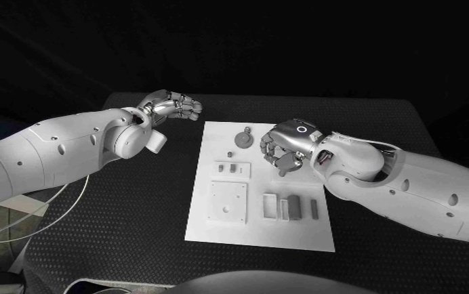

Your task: Assemble the parts on the task board

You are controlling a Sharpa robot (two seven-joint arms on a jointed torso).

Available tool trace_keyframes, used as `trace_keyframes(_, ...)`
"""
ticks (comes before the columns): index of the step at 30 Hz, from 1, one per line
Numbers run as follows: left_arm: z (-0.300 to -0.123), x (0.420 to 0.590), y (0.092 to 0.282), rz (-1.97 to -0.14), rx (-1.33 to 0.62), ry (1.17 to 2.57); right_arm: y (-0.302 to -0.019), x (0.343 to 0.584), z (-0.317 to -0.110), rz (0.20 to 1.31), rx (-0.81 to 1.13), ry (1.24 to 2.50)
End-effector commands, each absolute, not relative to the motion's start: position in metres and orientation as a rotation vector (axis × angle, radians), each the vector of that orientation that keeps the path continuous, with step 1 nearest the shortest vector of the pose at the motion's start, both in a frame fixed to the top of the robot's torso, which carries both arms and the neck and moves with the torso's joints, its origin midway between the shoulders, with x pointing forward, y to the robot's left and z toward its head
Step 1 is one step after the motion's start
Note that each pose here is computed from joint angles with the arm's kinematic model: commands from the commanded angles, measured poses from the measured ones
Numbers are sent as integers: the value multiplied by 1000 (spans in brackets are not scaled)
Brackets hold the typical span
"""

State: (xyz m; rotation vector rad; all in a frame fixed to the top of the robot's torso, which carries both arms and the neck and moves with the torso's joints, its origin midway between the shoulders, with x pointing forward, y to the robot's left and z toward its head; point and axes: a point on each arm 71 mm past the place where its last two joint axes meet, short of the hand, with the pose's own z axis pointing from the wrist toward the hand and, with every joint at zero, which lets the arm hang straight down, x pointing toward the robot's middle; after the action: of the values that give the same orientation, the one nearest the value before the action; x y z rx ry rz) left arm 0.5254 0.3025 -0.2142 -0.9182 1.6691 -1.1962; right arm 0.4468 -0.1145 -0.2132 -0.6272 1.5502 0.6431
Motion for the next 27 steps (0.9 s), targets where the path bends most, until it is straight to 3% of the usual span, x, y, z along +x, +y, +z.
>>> trace_keyframes(1,-212,526,299,-1216,-903,1673,-100,440,-217,695,-649,1598)
trace_keyframes(11,-210,526,296,-1222,-895,1675,-75,431,-231,749,-702,1634)
trace_keyframes(27,-208,526,291,-1232,-882,1679,-57,419,-258,767,-769,1690)
